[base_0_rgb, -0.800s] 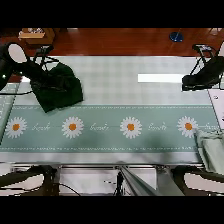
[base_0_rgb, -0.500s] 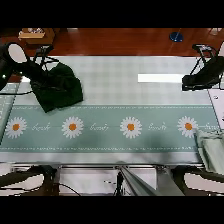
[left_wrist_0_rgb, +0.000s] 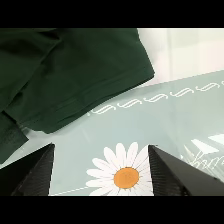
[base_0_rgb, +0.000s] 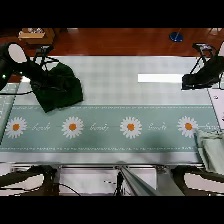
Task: Fold the shirts.
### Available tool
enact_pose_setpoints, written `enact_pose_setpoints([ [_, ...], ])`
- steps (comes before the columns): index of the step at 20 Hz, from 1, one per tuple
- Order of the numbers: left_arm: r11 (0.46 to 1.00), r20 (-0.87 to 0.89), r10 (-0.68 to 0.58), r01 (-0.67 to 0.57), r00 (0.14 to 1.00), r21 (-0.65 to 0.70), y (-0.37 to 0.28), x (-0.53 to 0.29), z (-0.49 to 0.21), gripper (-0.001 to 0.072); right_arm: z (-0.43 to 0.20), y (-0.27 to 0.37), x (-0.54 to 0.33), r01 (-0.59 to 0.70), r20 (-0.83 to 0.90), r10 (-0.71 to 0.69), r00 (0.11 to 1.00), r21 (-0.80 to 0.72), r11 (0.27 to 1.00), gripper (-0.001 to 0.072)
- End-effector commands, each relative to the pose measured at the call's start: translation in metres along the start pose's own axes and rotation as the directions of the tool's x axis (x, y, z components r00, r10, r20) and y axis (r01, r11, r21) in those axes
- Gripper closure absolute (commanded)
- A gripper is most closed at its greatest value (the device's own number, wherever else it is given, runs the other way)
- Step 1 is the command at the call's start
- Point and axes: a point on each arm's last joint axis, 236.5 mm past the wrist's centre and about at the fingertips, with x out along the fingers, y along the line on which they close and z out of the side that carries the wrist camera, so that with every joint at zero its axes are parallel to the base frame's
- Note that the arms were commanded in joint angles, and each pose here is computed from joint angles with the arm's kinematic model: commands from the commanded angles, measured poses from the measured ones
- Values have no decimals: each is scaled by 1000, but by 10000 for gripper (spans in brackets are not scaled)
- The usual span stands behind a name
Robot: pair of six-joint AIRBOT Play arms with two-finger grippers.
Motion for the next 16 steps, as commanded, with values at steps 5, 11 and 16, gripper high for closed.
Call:
enact_pose_setpoints([
  [5, 1000, 0, 0, 0, 1000, 1, 0, 0, 0, 21, 4, 0, 0, 1, 15, -1, 1000, -1, 1000, 178],
  [11, 997, 154, 43, -52, 987, 52, 11, -3, 37, 20, 13, -1, 0, 4, 53, -4, 999, -1, 1000, 177],
  [16, 971, 289, 232, -238, 929, -15, 82, -10, 71, -13, 21, -2, -1, 9, 90, -7, 996, -13, 1000, 178],
])
